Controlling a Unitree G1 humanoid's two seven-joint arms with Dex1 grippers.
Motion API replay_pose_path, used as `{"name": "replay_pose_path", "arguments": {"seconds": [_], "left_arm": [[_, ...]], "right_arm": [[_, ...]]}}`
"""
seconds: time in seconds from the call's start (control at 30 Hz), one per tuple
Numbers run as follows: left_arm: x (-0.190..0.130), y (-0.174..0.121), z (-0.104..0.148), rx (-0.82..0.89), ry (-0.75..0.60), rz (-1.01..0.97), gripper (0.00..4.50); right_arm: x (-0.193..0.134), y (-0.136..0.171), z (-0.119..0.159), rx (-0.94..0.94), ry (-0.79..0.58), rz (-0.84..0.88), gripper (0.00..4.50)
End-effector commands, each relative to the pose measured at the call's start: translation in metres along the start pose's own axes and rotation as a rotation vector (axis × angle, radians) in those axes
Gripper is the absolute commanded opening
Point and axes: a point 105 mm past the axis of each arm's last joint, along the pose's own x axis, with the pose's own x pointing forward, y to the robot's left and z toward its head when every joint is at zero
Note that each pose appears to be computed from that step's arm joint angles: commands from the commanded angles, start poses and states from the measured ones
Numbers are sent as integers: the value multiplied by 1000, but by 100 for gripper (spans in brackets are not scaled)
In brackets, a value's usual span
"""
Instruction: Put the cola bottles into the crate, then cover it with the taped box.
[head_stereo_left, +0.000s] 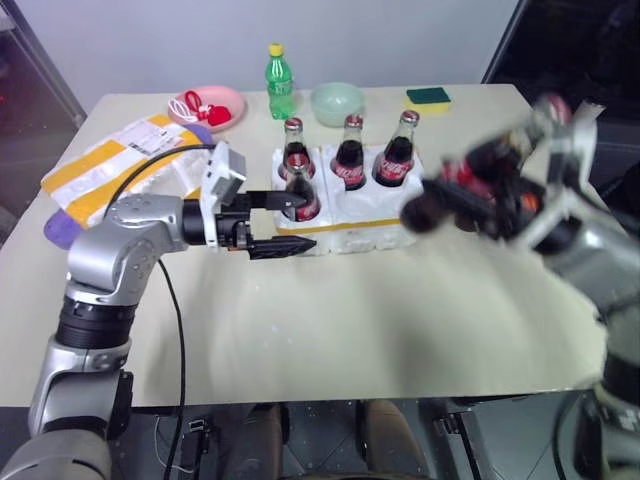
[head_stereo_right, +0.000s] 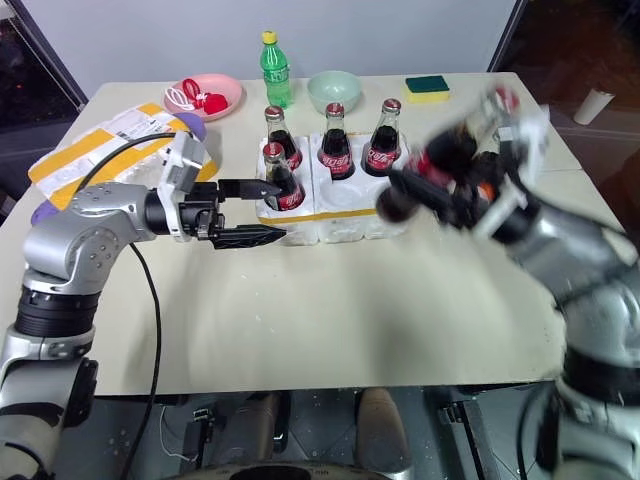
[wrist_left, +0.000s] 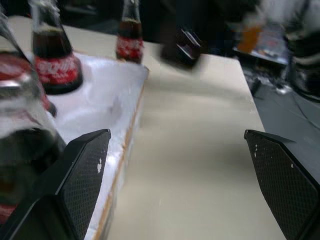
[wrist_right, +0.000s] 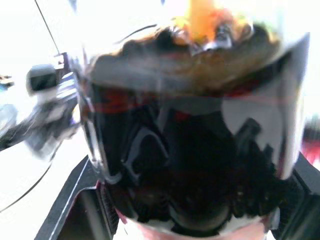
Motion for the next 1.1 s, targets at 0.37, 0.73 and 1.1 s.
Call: {"name": "replay_pose_path", "arguments": {"seconds": [0.37, 0.73, 1.1], "left_arm": [[-17, 0, 18, 63, -41, 115, 450], [-17, 3, 20, 78, -37, 123, 450], [-2, -6, 16, 78, -26, 24, 450]], "right_arm": [[90, -13, -49, -50, 197, 96, 286], [94, -2, -89, -118, 342, 159, 286], [65, -4, -53, -124, 264, 81, 444]]}}
